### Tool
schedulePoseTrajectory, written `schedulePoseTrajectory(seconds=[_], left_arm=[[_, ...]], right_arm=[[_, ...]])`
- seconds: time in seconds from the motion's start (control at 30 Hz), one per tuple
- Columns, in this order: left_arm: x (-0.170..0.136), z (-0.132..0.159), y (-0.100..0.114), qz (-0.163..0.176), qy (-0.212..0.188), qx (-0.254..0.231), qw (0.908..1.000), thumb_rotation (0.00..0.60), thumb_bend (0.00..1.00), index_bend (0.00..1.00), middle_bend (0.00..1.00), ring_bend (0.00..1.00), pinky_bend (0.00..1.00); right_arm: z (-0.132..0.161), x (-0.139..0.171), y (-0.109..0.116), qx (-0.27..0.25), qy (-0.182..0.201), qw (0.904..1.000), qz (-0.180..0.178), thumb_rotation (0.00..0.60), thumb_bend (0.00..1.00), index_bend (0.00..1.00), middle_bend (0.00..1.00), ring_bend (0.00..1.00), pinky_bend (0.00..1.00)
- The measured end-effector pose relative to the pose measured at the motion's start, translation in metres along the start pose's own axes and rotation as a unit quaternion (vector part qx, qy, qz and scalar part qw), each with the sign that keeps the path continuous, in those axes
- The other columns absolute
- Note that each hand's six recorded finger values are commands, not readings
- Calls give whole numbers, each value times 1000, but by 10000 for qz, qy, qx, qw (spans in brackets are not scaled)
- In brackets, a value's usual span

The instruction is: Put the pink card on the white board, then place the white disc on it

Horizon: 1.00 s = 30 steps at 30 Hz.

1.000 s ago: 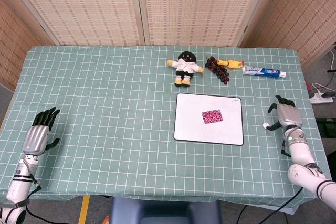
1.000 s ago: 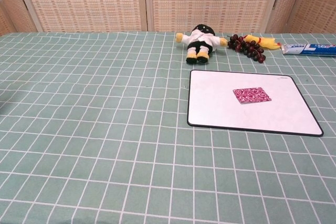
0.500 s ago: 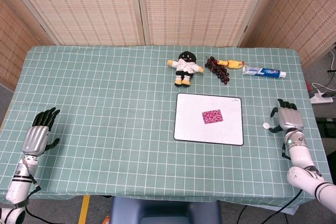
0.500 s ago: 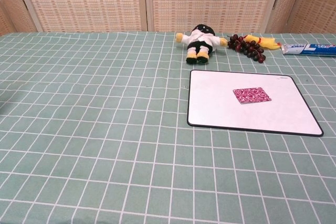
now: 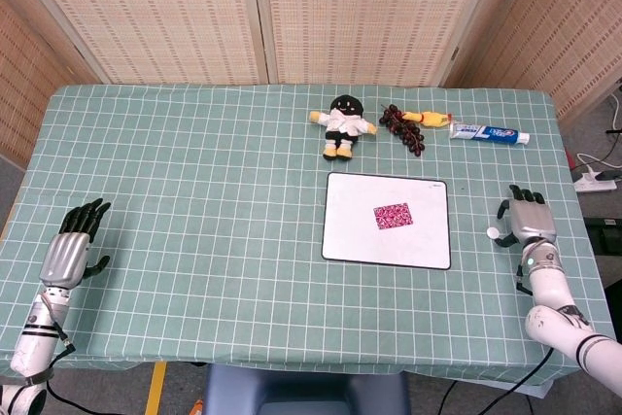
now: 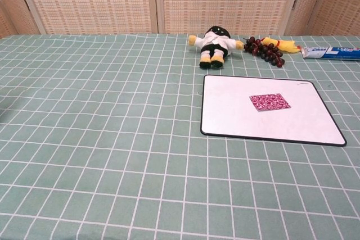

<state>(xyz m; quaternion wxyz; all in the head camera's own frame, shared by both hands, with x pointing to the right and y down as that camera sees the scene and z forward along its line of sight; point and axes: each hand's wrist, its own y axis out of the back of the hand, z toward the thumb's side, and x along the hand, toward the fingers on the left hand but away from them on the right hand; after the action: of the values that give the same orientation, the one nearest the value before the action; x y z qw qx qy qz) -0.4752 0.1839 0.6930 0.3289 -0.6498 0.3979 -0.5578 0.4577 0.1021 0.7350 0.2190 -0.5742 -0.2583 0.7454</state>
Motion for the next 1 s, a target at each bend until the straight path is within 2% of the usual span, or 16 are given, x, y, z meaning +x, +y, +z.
schedulePoseTrajectory(seconds=[0.47, 1.0], left_arm=[[0, 0, 2, -18, -13, -110, 9999, 600, 221, 0, 0, 0, 0], [0, 0, 2, -30, -31, -123, 9999, 600, 220, 0, 0, 0, 0]], right_arm=[[7, -6, -3, 132, -12, 9999, 94, 600, 230, 445, 0, 0, 0], [10, -3, -5, 227, -60, 9996, 126, 600, 236, 454, 0, 0, 0]])
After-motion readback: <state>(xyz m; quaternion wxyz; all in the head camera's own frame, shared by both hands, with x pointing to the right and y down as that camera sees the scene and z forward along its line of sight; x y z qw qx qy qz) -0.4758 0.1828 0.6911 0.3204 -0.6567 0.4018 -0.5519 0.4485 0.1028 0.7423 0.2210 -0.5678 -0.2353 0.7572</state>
